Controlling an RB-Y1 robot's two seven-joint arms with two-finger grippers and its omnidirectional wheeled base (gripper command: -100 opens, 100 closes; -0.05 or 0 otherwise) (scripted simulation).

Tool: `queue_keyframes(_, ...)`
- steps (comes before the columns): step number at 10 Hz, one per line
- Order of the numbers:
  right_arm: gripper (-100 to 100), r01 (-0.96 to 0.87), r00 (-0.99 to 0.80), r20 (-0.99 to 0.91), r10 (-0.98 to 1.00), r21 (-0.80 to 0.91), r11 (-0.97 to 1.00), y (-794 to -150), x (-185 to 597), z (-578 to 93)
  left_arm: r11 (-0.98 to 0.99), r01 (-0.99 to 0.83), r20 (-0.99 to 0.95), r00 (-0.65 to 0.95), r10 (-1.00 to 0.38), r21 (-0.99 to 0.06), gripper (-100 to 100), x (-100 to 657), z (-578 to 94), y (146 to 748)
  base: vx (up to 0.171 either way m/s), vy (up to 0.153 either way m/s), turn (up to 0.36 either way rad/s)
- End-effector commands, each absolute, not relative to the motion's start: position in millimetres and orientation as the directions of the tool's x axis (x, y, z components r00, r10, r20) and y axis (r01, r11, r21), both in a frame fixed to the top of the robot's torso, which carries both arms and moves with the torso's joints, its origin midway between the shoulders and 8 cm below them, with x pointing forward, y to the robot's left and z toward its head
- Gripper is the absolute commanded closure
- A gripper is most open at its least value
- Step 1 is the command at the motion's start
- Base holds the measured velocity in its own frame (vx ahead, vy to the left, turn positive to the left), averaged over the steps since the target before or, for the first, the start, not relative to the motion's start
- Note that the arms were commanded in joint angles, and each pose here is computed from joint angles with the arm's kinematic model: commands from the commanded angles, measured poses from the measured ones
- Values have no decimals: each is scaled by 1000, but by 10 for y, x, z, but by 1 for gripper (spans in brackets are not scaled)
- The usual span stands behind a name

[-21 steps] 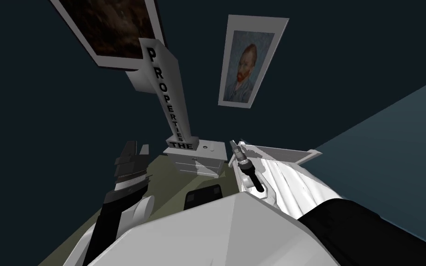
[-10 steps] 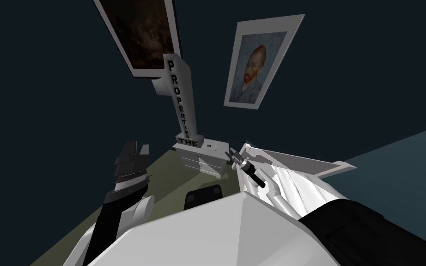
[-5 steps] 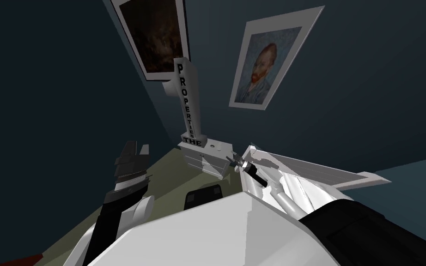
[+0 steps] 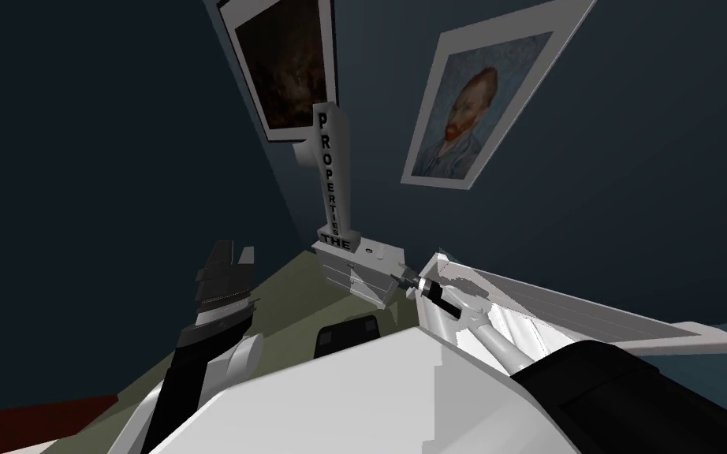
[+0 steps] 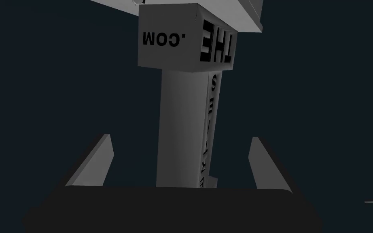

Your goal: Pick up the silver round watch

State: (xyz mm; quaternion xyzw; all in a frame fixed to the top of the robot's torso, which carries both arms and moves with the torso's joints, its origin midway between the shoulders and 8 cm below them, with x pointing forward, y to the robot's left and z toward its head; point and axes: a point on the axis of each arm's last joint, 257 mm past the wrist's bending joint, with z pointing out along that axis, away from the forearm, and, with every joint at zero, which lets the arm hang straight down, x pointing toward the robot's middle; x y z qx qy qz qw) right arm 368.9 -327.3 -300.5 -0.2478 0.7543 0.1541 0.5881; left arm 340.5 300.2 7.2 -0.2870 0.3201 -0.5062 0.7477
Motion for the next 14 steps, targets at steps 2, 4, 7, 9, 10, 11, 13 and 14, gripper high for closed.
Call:
queue_keyframes(2, -100, -566, -236, -928, -289, -111, 817, -3522, 3600, -3255, 323, 573, -188, 283, -941, -753, 0, 3405, 72, 3002, 47, 48, 142)
queue_keyframes(4, -100, -579, -275, -889, -367, -151, 801, -3741, 3513, -3449, 323, 573, -188, 283, -941, -753, 0, 3405, 72, 3002, 50, 45, 163)
queue_keyframes(7, -100, -612, -344, -791, -505, -219, 760, -4195, 3314, -3763, 323, 573, -188, 283, -941, -753, 0, 3404, 72, 3003, 74, 54, 170)
queue_keyframes(9, -100, -625, -384, -731, -564, -244, 741, -4469, 3180, -3914, 323, 573, -188, 283, -941, -753, 0, 3405, 72, 3002, 116, 90, 232)
queue_keyframes(10, -100, -646, -404, -675, -617, -266, 715, -4679, 3074, -4002, 323, 573, -188, 283, -941, -753, 0, 3404, 72, 3003, 119, 48, 243)
queue_keyframes(11, -100, -641, -415, -670, -615, -264, 720, -4722, 3048, -4026, 323, 573, -188, 283, -941, -753, 0, 3405, 72, 3002, 79, 29, 92)
queue_keyframes(13, -100, -657, -444, -607, -660, -280, 700, -4975, 2909, -4117, 323, 573, -188, 283, -941, -753, 0, 3405, 72, 3002, 83, 54, 153)
queue_keyframes(14, -100, -676, -461, -547, -699, -293, 676, -5184, 2789, -4174, 323, 573, -188, 283, -941, -753, 0, 3404, 72, 3003, 101, 58, 238)
